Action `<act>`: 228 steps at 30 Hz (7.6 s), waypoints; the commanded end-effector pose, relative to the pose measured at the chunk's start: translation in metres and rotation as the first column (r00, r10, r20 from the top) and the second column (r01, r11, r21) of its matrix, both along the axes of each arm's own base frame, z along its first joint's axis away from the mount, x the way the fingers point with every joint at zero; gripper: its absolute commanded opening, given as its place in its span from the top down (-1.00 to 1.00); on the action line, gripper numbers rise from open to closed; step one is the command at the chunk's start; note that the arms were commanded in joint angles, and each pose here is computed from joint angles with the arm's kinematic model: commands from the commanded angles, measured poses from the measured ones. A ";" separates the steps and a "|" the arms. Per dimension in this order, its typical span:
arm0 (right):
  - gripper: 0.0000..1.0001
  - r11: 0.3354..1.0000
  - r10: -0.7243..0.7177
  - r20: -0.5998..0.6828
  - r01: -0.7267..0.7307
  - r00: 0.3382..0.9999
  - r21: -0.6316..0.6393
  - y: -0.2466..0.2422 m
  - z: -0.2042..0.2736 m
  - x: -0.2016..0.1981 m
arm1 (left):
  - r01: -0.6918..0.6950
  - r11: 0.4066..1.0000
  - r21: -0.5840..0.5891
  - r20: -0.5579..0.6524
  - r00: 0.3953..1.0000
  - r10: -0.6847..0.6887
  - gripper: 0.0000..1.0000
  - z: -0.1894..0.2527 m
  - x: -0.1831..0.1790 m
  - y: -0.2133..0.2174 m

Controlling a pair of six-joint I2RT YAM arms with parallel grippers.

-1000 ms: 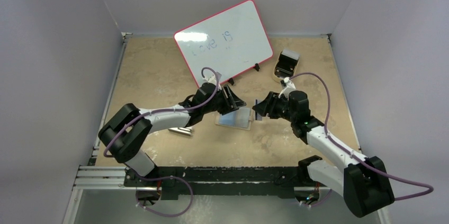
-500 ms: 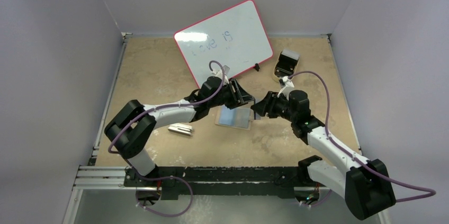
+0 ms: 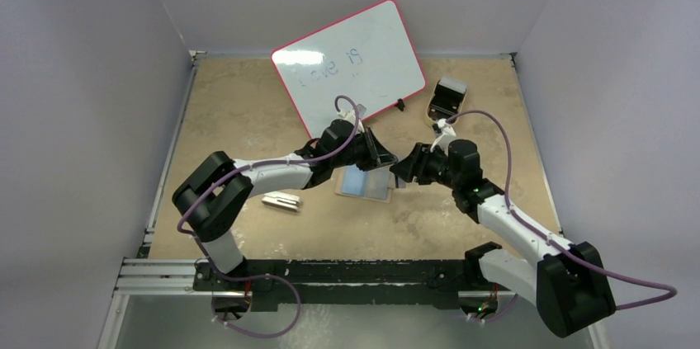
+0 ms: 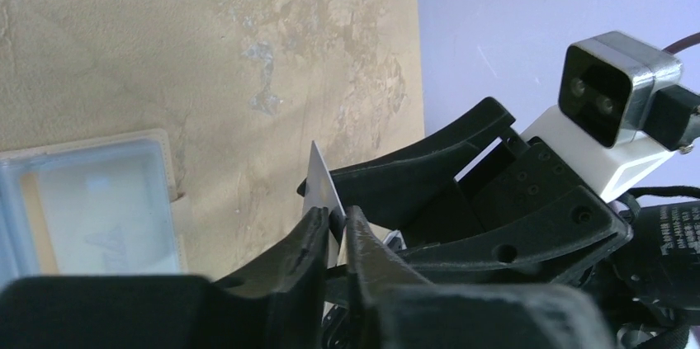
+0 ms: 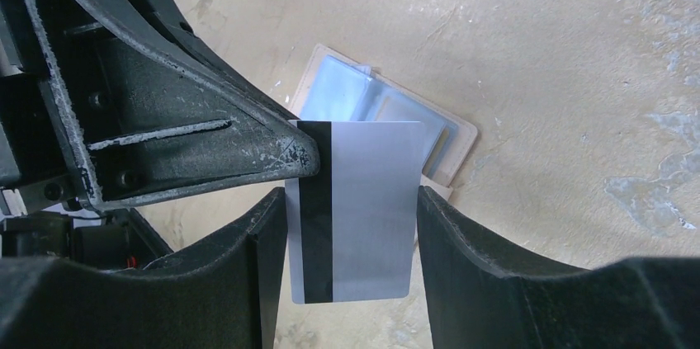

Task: Put the credit cards into the card holder
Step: Adjust the credit card, then insert the credit card into the card holder.

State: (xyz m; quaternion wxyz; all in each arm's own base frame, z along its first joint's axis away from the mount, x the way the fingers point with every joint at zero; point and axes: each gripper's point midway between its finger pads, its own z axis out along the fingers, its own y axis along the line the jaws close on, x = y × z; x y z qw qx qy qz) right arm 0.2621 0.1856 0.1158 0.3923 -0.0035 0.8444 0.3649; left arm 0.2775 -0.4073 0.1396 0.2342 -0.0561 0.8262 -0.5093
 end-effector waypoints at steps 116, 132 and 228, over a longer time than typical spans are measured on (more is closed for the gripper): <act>0.29 0.997 -0.002 -0.139 -0.008 0.990 -0.076 0.001 -0.062 0.024 | 0.085 0.970 0.228 0.050 0.994 -0.099 1.00 -0.074 0.010 0.093; 0.39 0.995 0.022 -0.179 -0.038 0.984 -0.091 0.004 -0.079 0.024 | 0.091 0.963 0.252 0.036 0.994 -0.104 1.00 -0.084 0.013 0.092; 0.39 0.996 0.018 -0.169 -0.033 0.985 -0.088 0.001 -0.061 0.017 | -0.071 0.933 0.353 0.059 0.997 0.054 0.37 -0.088 0.009 0.078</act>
